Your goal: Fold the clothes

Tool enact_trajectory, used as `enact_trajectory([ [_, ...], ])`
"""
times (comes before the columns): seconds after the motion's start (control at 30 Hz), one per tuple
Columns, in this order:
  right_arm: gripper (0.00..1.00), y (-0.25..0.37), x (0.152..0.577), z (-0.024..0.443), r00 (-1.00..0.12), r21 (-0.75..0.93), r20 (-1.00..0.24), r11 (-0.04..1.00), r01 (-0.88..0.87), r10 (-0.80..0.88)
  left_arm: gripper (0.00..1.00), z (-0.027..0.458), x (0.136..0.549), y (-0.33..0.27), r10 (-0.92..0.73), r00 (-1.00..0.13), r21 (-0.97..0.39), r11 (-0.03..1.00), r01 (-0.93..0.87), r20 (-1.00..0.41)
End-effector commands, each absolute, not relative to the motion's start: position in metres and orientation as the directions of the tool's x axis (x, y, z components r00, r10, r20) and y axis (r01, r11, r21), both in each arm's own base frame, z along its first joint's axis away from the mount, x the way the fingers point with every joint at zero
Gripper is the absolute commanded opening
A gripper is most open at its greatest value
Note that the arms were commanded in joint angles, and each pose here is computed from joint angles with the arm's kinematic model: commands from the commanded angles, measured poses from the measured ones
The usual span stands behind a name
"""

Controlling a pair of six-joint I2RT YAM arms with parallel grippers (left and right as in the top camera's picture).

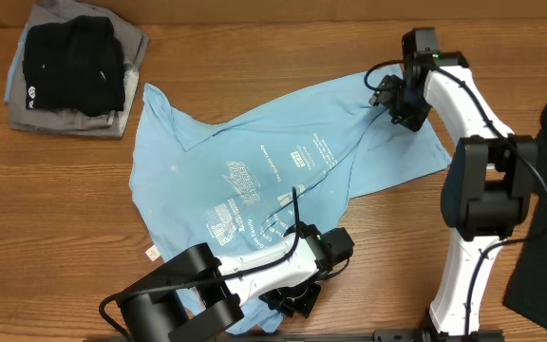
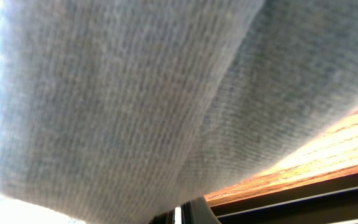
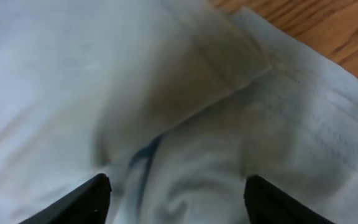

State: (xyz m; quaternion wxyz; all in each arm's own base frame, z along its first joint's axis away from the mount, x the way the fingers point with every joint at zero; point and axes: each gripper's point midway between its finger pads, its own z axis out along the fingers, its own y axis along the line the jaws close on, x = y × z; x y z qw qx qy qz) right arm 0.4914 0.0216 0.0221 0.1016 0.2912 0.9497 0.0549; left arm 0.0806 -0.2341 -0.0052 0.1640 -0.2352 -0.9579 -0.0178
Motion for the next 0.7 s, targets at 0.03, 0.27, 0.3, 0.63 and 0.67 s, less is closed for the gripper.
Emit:
enact_trajectory([
  [0.03,0.67,0.014,0.493,0.009,-0.795,0.142,-0.167,0.812,0.566,0.583,0.04,-0.018,0.086,-0.228,0.444,-0.839,0.002,0.884,0.468,0.313],
  [0.27,0.47,0.013,0.499,0.005,-0.791,0.149,-0.182,0.811,0.566,0.585,0.04,-0.018,0.086,-0.228,0.444,-0.839,0.002,0.884,0.468,0.313],
  [0.3,0.41,0.013,0.499,0.006,-0.790,0.150,-0.184,0.811,0.566,0.585,0.04,-0.018,0.086,-0.228,0.444,-0.839,0.002,0.884,0.468,0.313],
  [0.63,0.04,-0.007,0.511,0.040,-0.759,0.165,-0.202,0.786,0.596,0.618,0.04,-0.018,0.085,-0.227,0.442,-0.839,0.005,0.884,0.468,0.317],
  [0.67,0.04,-0.009,0.512,0.047,-0.756,0.166,-0.204,0.783,0.599,0.622,0.04,-0.017,0.085,-0.226,0.441,-0.839,0.007,0.884,0.468,0.319],
])
